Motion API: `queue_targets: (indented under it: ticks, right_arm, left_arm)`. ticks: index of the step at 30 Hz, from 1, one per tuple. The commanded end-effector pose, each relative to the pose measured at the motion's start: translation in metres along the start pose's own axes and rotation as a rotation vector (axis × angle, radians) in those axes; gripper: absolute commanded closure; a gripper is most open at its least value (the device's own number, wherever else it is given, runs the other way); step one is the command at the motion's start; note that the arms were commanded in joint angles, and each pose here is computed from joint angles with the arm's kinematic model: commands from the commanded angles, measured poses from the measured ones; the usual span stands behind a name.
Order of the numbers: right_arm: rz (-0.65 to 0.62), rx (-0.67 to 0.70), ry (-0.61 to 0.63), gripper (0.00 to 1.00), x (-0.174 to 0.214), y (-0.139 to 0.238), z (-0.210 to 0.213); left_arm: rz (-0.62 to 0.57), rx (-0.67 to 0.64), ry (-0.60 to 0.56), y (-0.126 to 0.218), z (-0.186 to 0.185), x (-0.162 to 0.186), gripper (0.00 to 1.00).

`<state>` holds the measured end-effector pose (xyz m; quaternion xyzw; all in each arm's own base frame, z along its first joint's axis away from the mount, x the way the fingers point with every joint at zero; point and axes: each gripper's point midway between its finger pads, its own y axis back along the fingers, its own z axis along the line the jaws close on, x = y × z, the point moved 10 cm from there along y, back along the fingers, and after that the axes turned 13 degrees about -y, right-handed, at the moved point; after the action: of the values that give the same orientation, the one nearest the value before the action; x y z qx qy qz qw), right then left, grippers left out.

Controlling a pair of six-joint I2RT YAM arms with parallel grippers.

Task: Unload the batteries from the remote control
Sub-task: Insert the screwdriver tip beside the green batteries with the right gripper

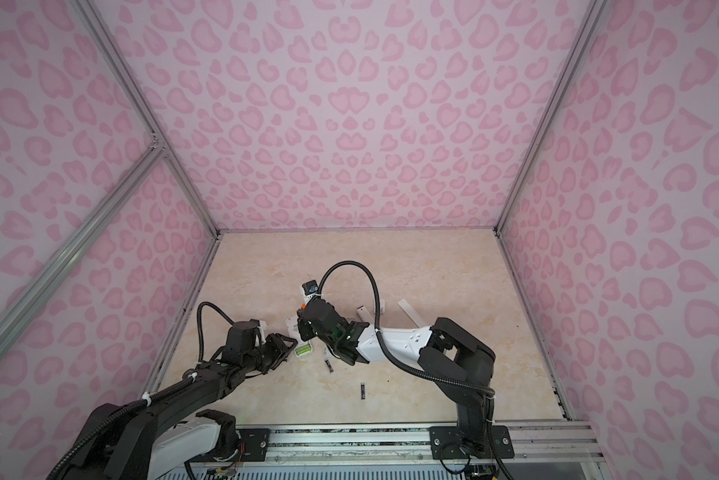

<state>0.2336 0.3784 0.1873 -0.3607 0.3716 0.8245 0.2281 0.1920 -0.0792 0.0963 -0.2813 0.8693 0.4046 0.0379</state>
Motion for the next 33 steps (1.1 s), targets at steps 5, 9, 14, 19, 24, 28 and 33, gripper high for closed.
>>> queue_targets:
  ticks: [5, 9, 14, 19, 24, 28, 33]
  right_arm:
    - [-0.027, 0.033, -0.012, 1.0, -0.002, 0.001, -0.006]
    - [-0.034, 0.049, -0.016, 1.0, -0.004, 0.002, -0.01]
    - [-0.048, 0.067, -0.011, 1.0, -0.005, 0.003, -0.013]
    - [-0.053, 0.073, 0.013, 1.0, -0.006, 0.003, -0.014]
    - [-0.066, 0.071, 0.03, 1.0, -0.007, 0.003, -0.016]
    - [-0.067, 0.081, 0.031, 1.0, -0.01, 0.001, -0.019]
    - [-0.062, 0.075, 0.034, 1.0, -0.01, -0.001, -0.023]
  left_arm:
    - [0.022, 0.085, -0.051, -0.012, -0.02, -0.007, 0.61]
    - [0.021, 0.09, -0.055, -0.014, -0.025, -0.01, 0.61]
    - [0.021, 0.085, -0.062, -0.013, -0.026, -0.011, 0.6]
    - [0.028, 0.07, -0.062, -0.014, -0.023, -0.01, 0.58]
    - [0.038, 0.057, -0.057, -0.017, -0.02, -0.008, 0.58]
    - [0.055, 0.039, -0.06, -0.02, -0.017, -0.007, 0.58]
    - [0.069, 0.027, -0.057, -0.023, -0.013, -0.005, 0.58]
